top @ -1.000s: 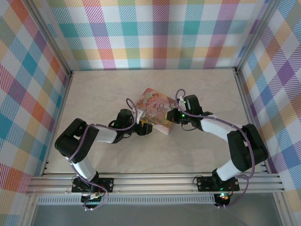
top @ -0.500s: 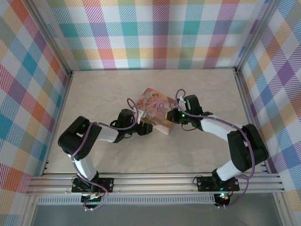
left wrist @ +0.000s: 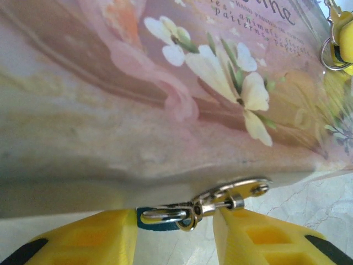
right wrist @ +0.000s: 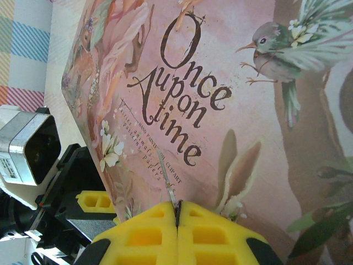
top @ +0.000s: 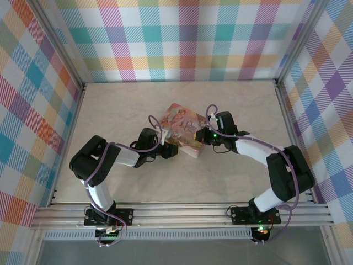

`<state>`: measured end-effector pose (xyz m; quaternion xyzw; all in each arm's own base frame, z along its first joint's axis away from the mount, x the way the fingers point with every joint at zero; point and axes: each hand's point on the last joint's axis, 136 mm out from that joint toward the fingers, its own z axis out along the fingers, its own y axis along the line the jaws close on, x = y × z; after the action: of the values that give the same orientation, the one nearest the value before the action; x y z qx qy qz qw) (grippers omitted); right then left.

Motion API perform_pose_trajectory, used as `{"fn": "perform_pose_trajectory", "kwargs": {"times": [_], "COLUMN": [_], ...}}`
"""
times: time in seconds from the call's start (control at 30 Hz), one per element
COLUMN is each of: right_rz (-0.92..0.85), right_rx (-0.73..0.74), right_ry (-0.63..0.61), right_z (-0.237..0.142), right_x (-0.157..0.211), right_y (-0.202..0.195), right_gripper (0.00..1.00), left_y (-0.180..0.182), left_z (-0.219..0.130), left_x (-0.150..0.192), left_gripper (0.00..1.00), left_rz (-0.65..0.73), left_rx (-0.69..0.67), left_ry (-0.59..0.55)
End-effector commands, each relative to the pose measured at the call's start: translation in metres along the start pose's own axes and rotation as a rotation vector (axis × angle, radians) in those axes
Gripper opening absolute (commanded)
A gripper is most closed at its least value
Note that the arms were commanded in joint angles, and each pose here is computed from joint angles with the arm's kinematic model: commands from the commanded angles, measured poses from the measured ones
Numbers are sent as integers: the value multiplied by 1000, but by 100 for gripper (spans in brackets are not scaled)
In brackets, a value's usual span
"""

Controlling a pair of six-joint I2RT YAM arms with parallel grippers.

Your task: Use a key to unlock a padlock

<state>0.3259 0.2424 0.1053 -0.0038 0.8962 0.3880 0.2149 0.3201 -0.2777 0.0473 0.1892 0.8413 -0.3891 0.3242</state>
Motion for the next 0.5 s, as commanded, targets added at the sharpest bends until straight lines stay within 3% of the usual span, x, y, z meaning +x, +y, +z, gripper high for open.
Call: {"fn": "perform_pose_trajectory", "kwargs": {"times": [0.0,0.47], "right_rz": [46,44], "right_rx": [87,85], "right_ry": [86,88], "right_z": [2,3], "right_x": [29,30], "right_y": [-24,-23], "right_gripper": [2,2], "left_y": [-4,-3], "left_z": [1,5], "left_x": [-19,-17], "left_gripper": [40,41], "left_rz": [14,-5], "left_rx": [28,7], "left_ry": [-58,-64]}}
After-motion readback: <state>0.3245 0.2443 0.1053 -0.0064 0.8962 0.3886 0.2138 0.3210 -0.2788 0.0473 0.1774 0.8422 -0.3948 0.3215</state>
